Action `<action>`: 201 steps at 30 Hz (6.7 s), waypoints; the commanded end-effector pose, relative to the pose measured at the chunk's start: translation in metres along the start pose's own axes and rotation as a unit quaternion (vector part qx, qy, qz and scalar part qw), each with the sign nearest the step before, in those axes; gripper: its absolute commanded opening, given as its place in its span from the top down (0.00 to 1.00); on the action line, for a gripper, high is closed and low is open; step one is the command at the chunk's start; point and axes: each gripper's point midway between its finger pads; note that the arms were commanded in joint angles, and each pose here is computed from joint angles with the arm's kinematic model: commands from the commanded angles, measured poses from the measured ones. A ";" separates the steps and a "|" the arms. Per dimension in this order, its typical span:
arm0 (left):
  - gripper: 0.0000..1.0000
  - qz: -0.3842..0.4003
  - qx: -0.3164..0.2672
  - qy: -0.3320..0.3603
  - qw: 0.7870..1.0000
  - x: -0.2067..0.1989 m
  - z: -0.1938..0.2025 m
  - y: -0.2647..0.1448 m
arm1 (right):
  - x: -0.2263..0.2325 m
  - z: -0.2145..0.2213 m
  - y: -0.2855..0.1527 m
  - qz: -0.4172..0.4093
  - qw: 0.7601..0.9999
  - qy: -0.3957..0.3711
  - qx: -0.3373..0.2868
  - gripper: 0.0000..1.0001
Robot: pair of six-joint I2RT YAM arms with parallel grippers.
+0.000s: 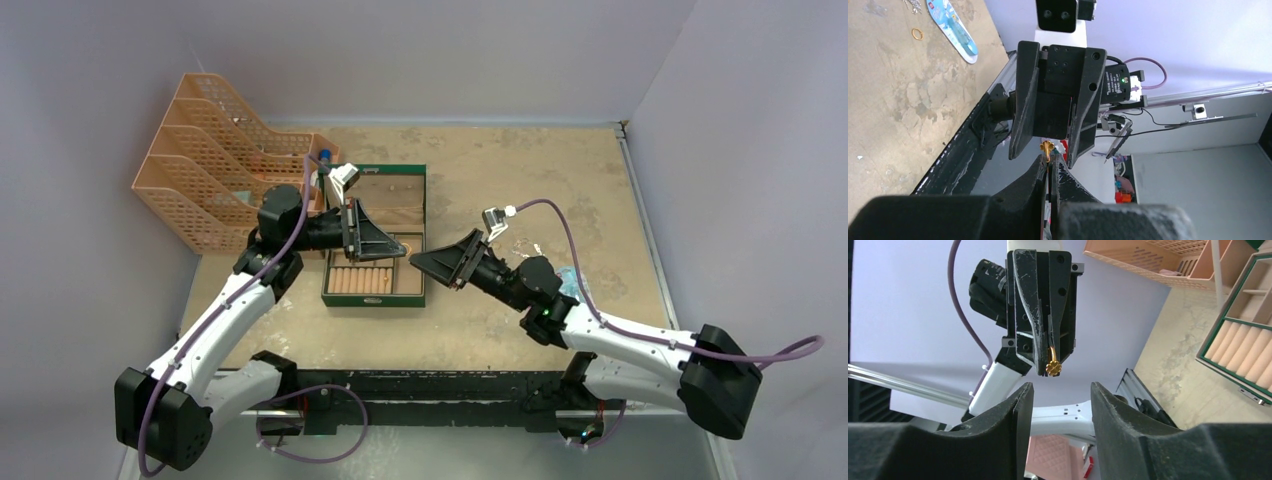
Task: Organize the mixed jewelry
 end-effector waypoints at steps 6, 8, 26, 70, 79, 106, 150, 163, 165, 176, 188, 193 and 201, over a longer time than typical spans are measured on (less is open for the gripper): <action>1.00 0.026 0.009 0.025 0.999 -0.019 0.005 -0.003 | 0.043 -0.023 0.009 -0.072 0.997 0.013 -0.031 0.56; 1.00 0.026 0.009 0.025 0.999 -0.019 0.005 -0.002 | 0.044 -0.023 0.010 -0.074 0.997 0.015 -0.031 0.54; 1.00 0.024 0.011 0.024 0.999 -0.016 0.006 -0.003 | 0.045 -0.032 0.012 -0.072 0.996 0.032 -0.052 0.70; 0.16 -0.505 -0.347 -0.035 0.790 0.191 -0.073 -0.125 | -0.074 -0.017 0.004 0.211 0.974 -0.086 -0.014 0.90; 0.13 -0.560 -0.356 -0.038 0.747 0.227 -0.084 -0.138 | -0.079 -0.018 0.008 0.222 0.970 -0.103 -0.006 0.90; 0.25 -0.438 -0.298 -0.062 0.845 0.211 -0.061 -0.092 | -0.157 0.019 0.030 0.394 0.875 -0.235 0.154 0.92; 0.21 -0.507 -0.407 0.104 0.753 0.133 -0.108 -0.157 | -0.204 0.063 0.037 0.534 0.744 -0.337 0.219 0.96; 0.21 -0.510 -0.402 0.104 0.753 0.136 -0.109 -0.155 | -0.222 0.068 0.031 0.535 0.741 -0.338 0.227 0.94; 0.21 -0.510 -0.402 0.103 0.754 0.136 -0.109 -0.155 | -0.224 0.068 0.030 0.535 0.742 -0.334 0.226 0.94; 0.21 -0.509 -0.399 0.103 0.756 0.137 -0.108 -0.154 | -0.233 0.067 0.021 0.543 0.746 -0.313 0.225 0.88; 0.21 -0.506 -0.396 0.102 0.759 0.137 -0.107 -0.152 | -0.189 0.037 0.050 0.512 0.780 -0.310 0.180 0.64; 0.21 -0.499 -0.395 0.104 0.764 0.135 -0.107 -0.150 | -0.167 0.014 0.054 0.499 0.798 -0.305 0.147 0.63; 0.21 -0.475 -0.389 0.115 0.781 0.128 -0.105 -0.142 | -0.174 -0.037 0.015 0.542 0.793 -0.266 0.078 0.65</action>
Point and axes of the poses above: each gripper's point midway between its finger pads, its own y axis out along the fingers, its own x axis along the line the jaws close on, z = x × y, and after that the axes turned 14 degrees about -y, right-handed
